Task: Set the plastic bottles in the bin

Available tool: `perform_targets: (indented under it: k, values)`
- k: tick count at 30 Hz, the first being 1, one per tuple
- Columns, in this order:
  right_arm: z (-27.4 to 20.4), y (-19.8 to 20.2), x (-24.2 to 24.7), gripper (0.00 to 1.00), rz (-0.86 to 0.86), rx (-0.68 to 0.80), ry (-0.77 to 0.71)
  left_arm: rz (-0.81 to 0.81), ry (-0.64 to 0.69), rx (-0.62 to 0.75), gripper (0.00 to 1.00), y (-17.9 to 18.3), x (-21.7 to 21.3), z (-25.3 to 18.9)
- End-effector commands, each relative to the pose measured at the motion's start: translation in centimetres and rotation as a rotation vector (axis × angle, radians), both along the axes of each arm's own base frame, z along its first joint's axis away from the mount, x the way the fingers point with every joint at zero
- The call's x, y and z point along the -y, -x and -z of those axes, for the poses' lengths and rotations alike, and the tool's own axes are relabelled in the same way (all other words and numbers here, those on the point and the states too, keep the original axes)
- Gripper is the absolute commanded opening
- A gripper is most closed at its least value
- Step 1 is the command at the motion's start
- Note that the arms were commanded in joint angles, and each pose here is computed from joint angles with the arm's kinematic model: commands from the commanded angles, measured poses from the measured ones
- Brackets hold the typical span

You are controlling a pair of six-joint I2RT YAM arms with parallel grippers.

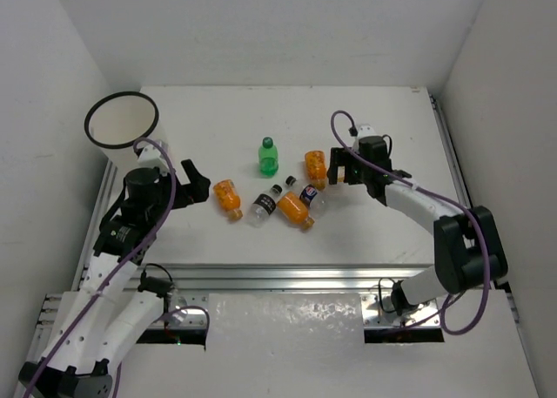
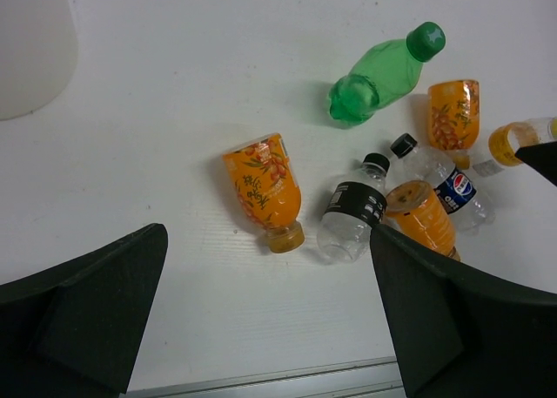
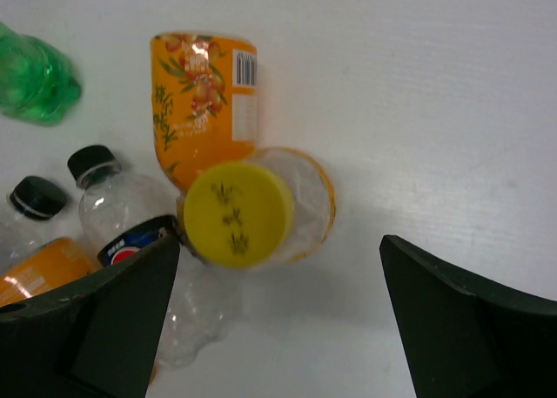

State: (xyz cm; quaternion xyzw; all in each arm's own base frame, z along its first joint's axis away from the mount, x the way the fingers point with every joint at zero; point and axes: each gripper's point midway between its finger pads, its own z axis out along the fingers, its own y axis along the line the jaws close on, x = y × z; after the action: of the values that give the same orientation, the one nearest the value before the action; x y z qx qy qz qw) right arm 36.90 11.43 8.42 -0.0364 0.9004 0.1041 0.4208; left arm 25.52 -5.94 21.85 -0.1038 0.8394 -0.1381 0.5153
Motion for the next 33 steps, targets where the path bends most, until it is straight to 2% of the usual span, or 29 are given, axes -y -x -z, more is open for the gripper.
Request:
perform_targets:
  k: [1,2,5,6,9,11,14,16,20,21,22,23,24,26,27,30,33]
  values:
    - [-2.7,-4.4,-1.2,0.96,-0.051,0.163,0.008,0.038,0.013,0.069,1.00,-0.5,0.8,-1.7]
    - [-2.4,-4.6,-1.4,0.95,-0.061,0.162,0.010,0.039,0.013,0.073,1.00,-0.5,0.8,-1.8]
    - [-1.8,-5.2,-1.3,0.73,-0.064,0.153,0.035,0.043,0.016,0.076,1.00,-0.4,0.9,-1.8]
    - [-1.8,-5.3,-1.2,0.56,-0.061,0.157,0.039,0.044,0.016,0.076,1.00,-0.4,0.9,-1.8]
    - [-2.8,-5.2,-1.1,0.37,-0.080,0.201,0.040,0.043,0.015,0.071,1.00,-0.5,0.9,-1.7]
    - [-4.2,-4.9,-1.0,0.29,-0.084,0.234,0.042,0.054,0.016,0.069,1.00,-0.5,1.1,-1.7]
    - [-6.7,-3.8,-0.7,0.27,-0.073,0.285,0.022,0.119,0.019,0.067,1.00,-0.6,2.1,-1.7]
    - [-7.5,-2.7,-0.3,0.26,-0.047,0.252,0.008,0.205,0.064,0.075,1.00,-0.6,3.8,-2.5]
    - [-9.9,1.1,-1.0,0.26,-0.067,0.072,-0.060,0.490,0.237,0.160,1.00,-0.7,10.0,-7.0]
    - [-10.8,3.1,-2.8,0.26,-0.172,-0.007,-0.124,0.558,0.256,0.163,1.00,-0.3,11.9,-7.8]
    - [-12.0,5.9,-5.9,0.26,-0.352,-0.076,-0.255,0.605,0.257,0.162,1.00,-0.9,13.6,-8.9]
    - [-12.2,6.0,-5.9,0.25,-0.357,-0.068,-0.254,0.660,0.253,0.167,1.00,-0.7,15.0,-9.6]
    - [-14.2,9.1,-8.6,0.24,-0.537,-0.101,-0.402,0.761,0.234,0.170,1.00,0.6,17.6,-10.0]
    - [-17.0,12.5,-10.8,0.24,-0.727,-0.095,-0.564,0.864,0.203,0.175,1.00,0.9,20.0,-10.9]
    - [-19.4,15.5,-11.9,0.24,-0.882,-0.061,-0.683,0.939,0.167,0.203,1.00,1.8,21.2,-11.1]
    - [-22.0,18.3,-12.4,0.26,-1.014,-0.007,-0.766,1.110,0.149,0.235,1.00,3.6,23.0,-11.5]
    - [-24.1,19.8,-12.3,0.26,-1.074,0.041,-0.781,1.269,0.213,0.208,1.00,6.1,24.5,-11.0]
